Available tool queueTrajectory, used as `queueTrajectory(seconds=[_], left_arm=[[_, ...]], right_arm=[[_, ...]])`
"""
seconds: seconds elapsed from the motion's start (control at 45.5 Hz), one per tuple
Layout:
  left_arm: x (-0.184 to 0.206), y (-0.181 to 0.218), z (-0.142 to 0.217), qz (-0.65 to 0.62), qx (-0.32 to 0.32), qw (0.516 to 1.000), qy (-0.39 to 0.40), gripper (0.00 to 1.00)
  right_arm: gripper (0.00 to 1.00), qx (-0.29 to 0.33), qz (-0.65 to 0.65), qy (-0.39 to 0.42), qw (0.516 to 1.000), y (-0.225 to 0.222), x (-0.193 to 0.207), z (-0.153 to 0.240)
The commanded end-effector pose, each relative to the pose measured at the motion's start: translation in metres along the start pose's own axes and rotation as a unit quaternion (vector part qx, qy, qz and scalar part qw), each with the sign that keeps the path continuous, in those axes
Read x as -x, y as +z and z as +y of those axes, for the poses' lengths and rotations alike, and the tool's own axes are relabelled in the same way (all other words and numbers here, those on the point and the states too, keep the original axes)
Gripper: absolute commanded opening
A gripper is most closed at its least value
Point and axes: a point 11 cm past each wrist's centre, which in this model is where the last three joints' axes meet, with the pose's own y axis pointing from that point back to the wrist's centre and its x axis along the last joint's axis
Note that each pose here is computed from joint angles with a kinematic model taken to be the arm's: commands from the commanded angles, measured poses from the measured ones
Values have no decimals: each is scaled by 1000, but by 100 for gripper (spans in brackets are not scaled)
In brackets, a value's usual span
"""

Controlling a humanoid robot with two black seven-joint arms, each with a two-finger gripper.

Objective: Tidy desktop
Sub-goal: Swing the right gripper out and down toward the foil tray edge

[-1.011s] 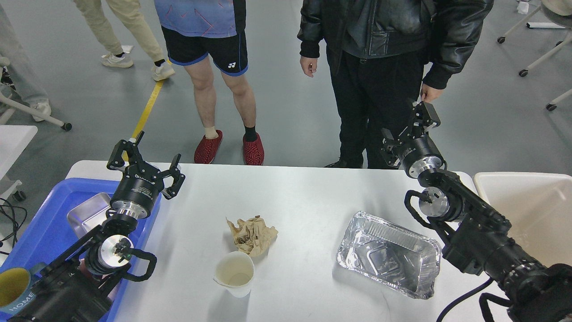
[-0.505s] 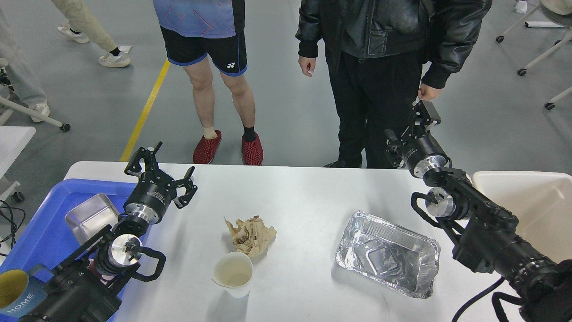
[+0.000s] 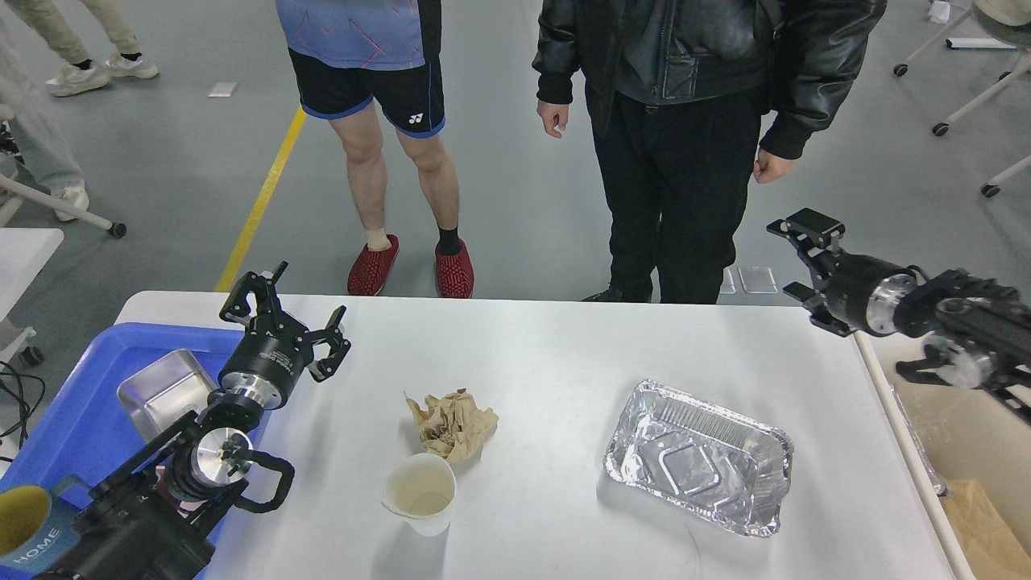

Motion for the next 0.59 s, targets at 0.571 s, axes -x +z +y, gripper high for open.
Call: queueTrajectory(seconds=[0.571], left_arm=[[0,-3,0,-2,-3,1000,9,97]], right_arm=[[100,118,113,-22,986,16,-53,203]])
